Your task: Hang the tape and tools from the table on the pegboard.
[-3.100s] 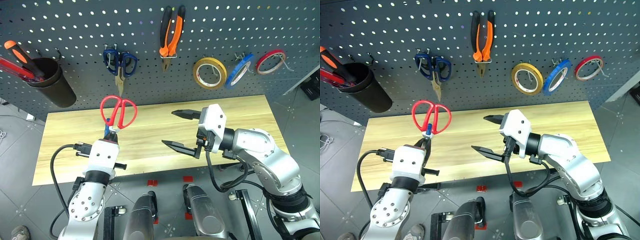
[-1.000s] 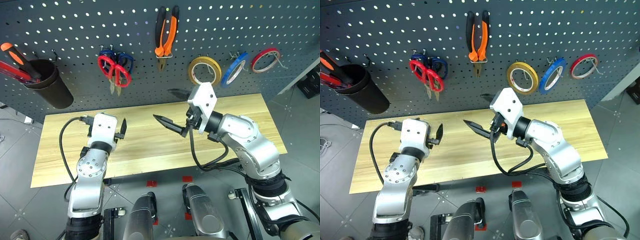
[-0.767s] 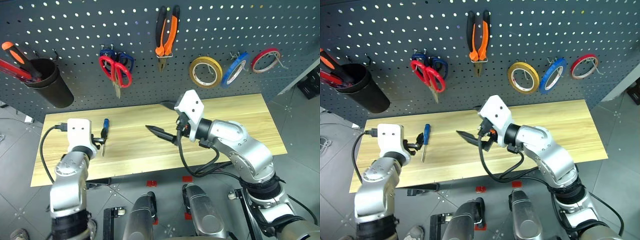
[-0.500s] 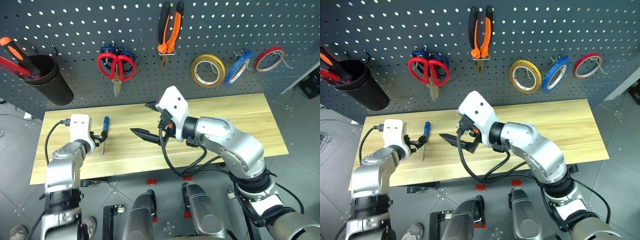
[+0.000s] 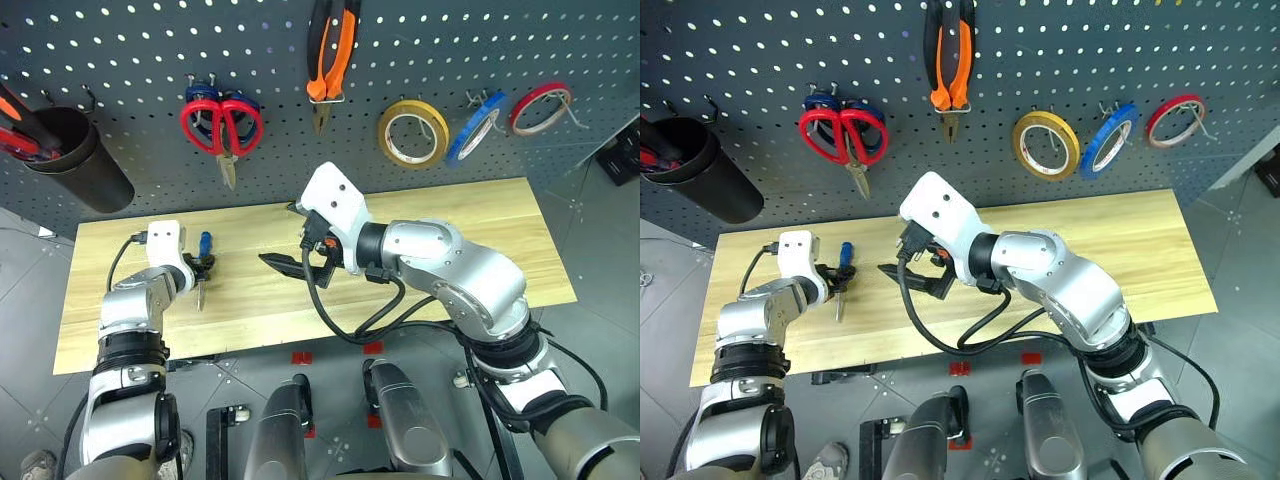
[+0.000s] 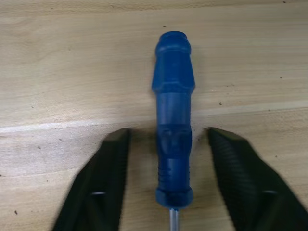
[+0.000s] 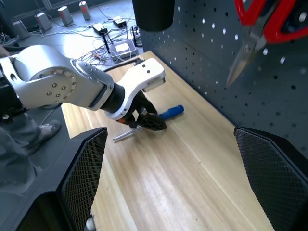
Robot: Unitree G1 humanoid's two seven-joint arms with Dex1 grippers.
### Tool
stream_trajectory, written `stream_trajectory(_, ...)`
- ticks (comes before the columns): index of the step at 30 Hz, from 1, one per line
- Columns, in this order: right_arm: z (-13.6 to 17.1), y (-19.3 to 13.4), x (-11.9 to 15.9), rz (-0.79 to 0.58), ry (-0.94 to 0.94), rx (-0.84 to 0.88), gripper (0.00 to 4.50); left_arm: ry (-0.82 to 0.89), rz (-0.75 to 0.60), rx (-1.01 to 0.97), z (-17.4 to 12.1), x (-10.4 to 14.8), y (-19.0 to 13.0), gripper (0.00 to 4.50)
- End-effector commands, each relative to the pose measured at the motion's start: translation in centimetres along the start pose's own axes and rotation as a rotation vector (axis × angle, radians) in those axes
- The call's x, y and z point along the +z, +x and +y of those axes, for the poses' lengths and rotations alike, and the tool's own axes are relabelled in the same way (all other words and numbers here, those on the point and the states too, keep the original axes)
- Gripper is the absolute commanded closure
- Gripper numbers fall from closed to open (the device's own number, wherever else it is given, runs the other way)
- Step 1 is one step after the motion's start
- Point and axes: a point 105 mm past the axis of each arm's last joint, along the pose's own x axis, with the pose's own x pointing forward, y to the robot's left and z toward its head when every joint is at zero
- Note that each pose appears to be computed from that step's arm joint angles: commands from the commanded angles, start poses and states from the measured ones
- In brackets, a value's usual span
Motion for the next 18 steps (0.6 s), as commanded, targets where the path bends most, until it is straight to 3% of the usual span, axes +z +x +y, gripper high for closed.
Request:
stream_trajectory(1, 0.2, -0.4, 1.2, -0.027, -0.016, 0.025, 0.00, -0.021, 0.048, -0.018, 0.4, -1.2, 0.0, 3.23)
stream_trajectory(3, 0.1, -0.4, 1.2, -0.023, -0.013, 0.025, 0.00, -0.007, 0.041, -0.026, 0.5, -1.0, -0.3, 3.88)
stream_trajectory(11, 0.3, -1.8, 2.7, -0.141, -0.038, 0.060, 0.00, 0.051, -0.133, -0.054, 0.5, 1.6, -4.4, 3.90)
stream_trajectory(18, 0.7, -3.1, 4.6, -0.279, -0.056, 0.128, 0.00, 0.171, -0.458, -0.050, -2.5, 5.0, -11.5, 3.90)
